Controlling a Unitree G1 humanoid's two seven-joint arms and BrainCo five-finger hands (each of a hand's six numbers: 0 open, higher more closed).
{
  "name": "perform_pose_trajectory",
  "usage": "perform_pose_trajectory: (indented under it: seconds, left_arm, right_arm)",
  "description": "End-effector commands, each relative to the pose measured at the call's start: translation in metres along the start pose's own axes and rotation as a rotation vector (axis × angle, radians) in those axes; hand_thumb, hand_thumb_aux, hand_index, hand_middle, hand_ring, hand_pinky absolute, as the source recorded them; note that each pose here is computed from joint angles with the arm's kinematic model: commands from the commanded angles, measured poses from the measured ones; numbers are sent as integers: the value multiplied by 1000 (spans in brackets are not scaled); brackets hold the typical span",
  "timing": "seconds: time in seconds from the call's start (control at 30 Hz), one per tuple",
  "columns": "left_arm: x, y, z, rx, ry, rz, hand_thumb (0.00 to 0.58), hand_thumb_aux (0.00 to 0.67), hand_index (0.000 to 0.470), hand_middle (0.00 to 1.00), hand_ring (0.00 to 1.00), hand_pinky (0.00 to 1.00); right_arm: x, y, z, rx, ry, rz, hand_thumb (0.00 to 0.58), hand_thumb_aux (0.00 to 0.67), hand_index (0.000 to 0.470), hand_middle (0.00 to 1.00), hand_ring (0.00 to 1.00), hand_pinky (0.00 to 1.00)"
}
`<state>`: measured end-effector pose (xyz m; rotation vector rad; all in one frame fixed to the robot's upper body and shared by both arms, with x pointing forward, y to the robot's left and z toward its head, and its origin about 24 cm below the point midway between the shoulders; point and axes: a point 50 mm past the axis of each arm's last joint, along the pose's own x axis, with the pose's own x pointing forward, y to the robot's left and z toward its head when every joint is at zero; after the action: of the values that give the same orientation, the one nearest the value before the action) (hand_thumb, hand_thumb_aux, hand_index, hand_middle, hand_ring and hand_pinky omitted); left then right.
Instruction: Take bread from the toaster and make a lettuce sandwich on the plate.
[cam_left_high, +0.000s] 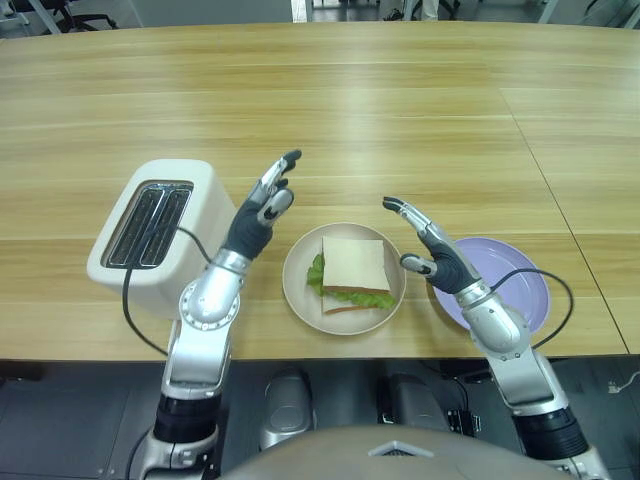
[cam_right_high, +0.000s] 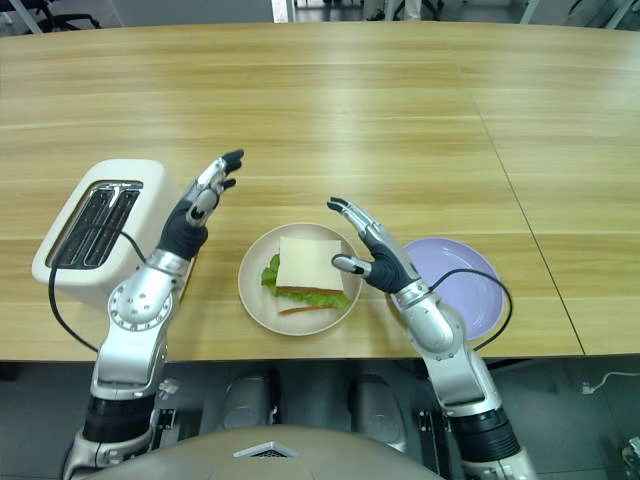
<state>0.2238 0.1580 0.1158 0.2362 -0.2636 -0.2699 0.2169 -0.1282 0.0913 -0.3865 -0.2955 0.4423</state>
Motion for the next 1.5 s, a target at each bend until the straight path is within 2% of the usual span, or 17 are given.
perform_pose_trajectory:
  seconds: [0.03,0.07,0.13,0.17,0.2,0.23,0.53,0.77,0.93,1.1,1.27,1.5]
  left_arm:
    - [-24,-2,-7,-90,-7,-3,27,16,11,4,4,4]
    - [-31,-5,-10,-84,7,-23,156,97,67,184,184,184]
    - [-42,-11,-15,-102,25,-54,156,97,67,184,184,184]
    - [-46,-14,-18,-112,34,-72,580,670,460,1000,1000,1000]
    - [-51,-18,-20,-112,40,-100,580,670,460,1000,1000,1000]
    - [-55,-22,-22,-129,46,-122,580,670,460,1000,1000,1000]
    - [-80,-38,-45,-127,170,-299,580,670,460,1000,1000,1000]
    - [-96,-43,-43,-224,185,-442,580,670,460,1000,1000,1000]
    - [-108,-48,-53,-276,265,-532,580,670,460,1000,1000,1000]
    - [-120,-54,-64,-313,378,-609,580,670,460,1000,1000,1000]
    - [-122,-54,-78,-322,491,-617,580,670,460,1000,1000,1000]
    - [-111,-58,-85,-268,576,-627,580,670,460,1000,1000,1000]
  right_arm:
    - [-3,0,-4,207,15,3,36,21,14,0,0,0]
    - [-5,4,-9,236,33,18,420,318,218,0,0,0]
    - [-8,11,-15,275,57,51,420,318,218,0,0,0]
    - [-10,14,-16,284,60,69,580,670,460,522,522,522]
    - [-10,17,-18,292,63,78,580,670,460,941,941,941]
    - [-11,19,-21,302,71,88,580,670,460,1000,1000,1000]
    - [-34,44,-40,402,174,254,580,670,460,1000,1000,1000]
    - [-48,53,-41,419,209,336,580,670,460,1000,1000,1000]
    - [-59,63,-44,442,241,426,580,670,460,1000,1000,1000]
    - [-67,76,-55,604,353,470,580,670,460,1000,1000,1000]
    - [-66,81,-62,720,457,482,580,670,460,1000,1000,1000]
    - [-59,83,-72,796,577,501,580,670,460,1000,1000,1000]
